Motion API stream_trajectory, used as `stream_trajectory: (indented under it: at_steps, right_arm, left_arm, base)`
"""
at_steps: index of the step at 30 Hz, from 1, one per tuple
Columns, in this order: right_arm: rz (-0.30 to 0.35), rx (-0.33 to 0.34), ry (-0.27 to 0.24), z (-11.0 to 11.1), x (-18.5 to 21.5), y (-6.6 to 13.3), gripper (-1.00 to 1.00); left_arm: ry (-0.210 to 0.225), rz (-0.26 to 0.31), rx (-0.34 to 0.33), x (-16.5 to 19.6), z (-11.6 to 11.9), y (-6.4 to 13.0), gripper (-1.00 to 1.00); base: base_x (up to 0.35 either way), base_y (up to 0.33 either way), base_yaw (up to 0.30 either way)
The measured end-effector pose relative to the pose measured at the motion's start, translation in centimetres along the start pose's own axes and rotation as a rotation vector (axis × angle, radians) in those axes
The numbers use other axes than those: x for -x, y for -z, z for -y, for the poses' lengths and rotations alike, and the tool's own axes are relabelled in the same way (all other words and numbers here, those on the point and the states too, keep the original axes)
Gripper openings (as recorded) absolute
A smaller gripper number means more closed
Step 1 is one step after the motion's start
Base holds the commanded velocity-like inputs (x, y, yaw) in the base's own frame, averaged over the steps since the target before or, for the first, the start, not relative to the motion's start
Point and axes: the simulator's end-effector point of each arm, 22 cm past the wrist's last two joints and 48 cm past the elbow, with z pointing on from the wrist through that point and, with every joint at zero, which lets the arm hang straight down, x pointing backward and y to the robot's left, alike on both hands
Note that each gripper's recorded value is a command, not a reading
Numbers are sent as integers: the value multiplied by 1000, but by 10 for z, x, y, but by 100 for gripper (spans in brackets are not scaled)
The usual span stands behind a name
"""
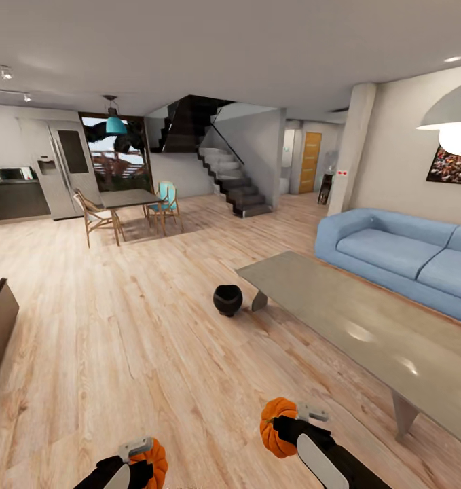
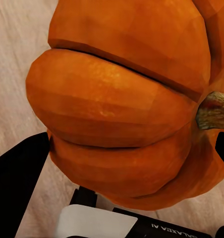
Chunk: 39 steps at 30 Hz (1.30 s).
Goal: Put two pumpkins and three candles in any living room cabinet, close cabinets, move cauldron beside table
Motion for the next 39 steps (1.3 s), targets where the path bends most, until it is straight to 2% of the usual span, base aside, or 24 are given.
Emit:
stream_trajectory:
  at_steps: [23,28,39]
  right_arm:
    - [0,1,0,0,0,0,-100]
    - [1,0,1,0,0,0,-100]
    - [5,0,0,0,1,1,-100]
  left_arm:
    - [-3,1,0,0,0,0,-100]
    - [-4,2,0,0,0,0,-100]
    - [-4,2,0,0,-1,0,-100]
  base:
    - [17,0,278]
    - [205,0,252]
    - [307,0,38]
